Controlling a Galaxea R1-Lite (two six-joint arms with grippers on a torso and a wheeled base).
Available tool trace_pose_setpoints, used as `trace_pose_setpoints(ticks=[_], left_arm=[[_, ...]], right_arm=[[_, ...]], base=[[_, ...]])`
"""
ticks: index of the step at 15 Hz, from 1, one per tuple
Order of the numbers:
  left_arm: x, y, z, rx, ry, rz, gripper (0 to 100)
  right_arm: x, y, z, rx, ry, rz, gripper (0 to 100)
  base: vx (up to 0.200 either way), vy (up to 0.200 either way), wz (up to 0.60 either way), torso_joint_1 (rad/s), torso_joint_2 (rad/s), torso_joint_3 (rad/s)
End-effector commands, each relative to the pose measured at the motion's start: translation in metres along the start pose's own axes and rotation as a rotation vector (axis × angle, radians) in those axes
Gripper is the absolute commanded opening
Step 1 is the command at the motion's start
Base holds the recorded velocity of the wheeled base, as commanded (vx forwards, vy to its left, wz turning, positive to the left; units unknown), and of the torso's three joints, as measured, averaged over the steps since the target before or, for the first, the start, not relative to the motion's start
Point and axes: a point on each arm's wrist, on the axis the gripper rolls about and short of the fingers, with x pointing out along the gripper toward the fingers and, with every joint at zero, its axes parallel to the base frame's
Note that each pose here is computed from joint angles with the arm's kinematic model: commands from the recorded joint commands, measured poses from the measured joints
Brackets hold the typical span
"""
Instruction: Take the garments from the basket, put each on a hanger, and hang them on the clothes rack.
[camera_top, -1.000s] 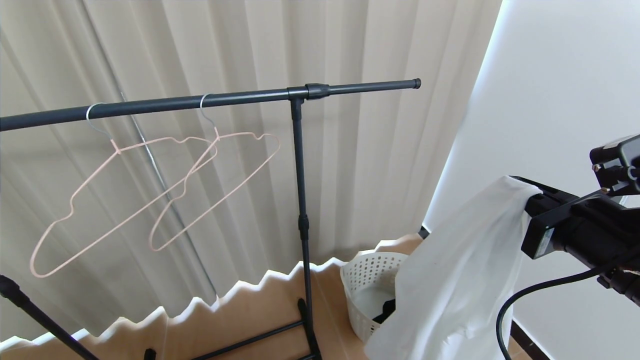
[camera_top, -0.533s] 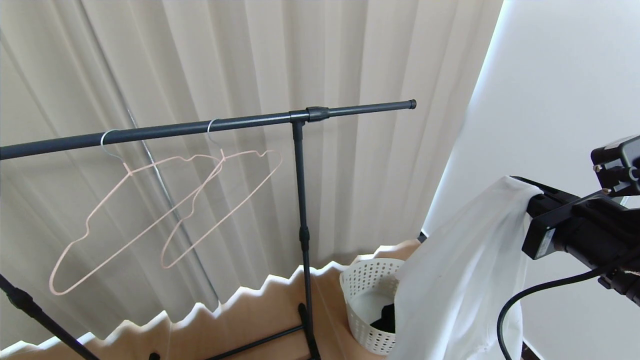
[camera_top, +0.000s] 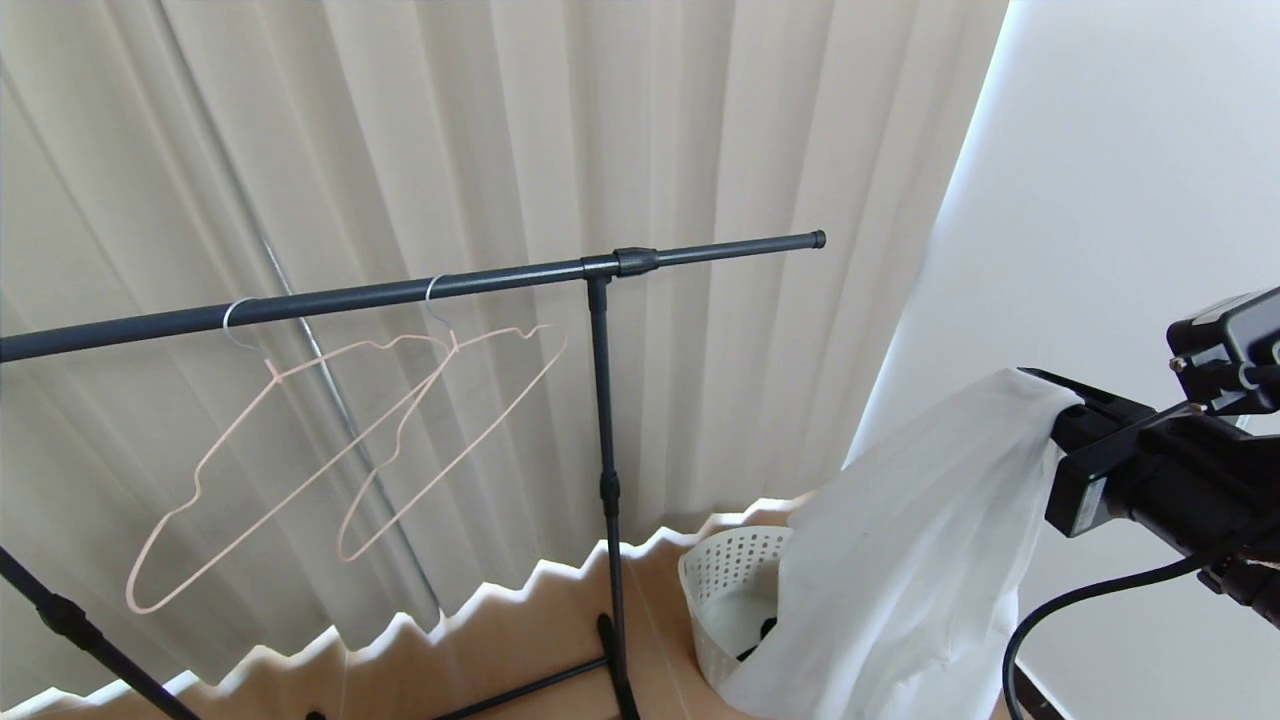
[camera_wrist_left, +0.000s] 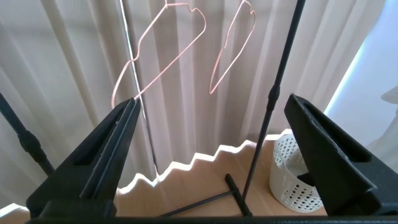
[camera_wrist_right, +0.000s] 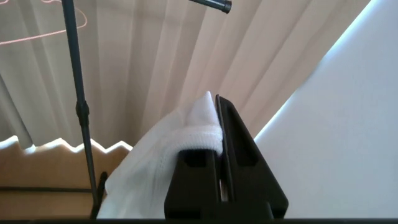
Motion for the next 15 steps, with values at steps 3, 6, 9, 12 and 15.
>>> trace_pose_setpoints(ticks=[3,6,9,12,15], left_arm=[[0.0001,0.0,0.0001,0.003,0.0,0.001,100],[0.0001,0.0,0.0003,0.003,-0.002,0.001,100],[0.0001,-0.0001,0.0001,0.001,0.0,-0.003,100],[0.0001,-0.0001,0.0001,0.0,0.0,-0.003,100],[0.0001,-0.0001,0.0001,0.0,0.0,-0.003,100]], right_arm=[[-0.0009,-0.0005,-0.0031,-0.013,0.01,-0.004,0],[-0.0024,-0.0013,-0.0019,-0.011,0.003,-0.006,0],[-0.0038,-0.002,-0.0008,-0.012,-0.003,-0.006,0],[-0.0041,-0.0022,-0.0005,-0.012,-0.004,-0.006,0],[-0.0044,-0.0024,-0.0003,-0.011,-0.006,-0.007,0]], base=[[0.0,0.0,0.4,0.032,-0.07,-0.036],[0.0,0.0,0.6,0.004,-0.01,-0.004],[0.0,0.0,0.6,0.009,0.0,-0.002],[-0.067,0.0,0.0,-0.001,0.0,0.001],[-0.2,0.0,0.0,0.004,0.01,0.001]])
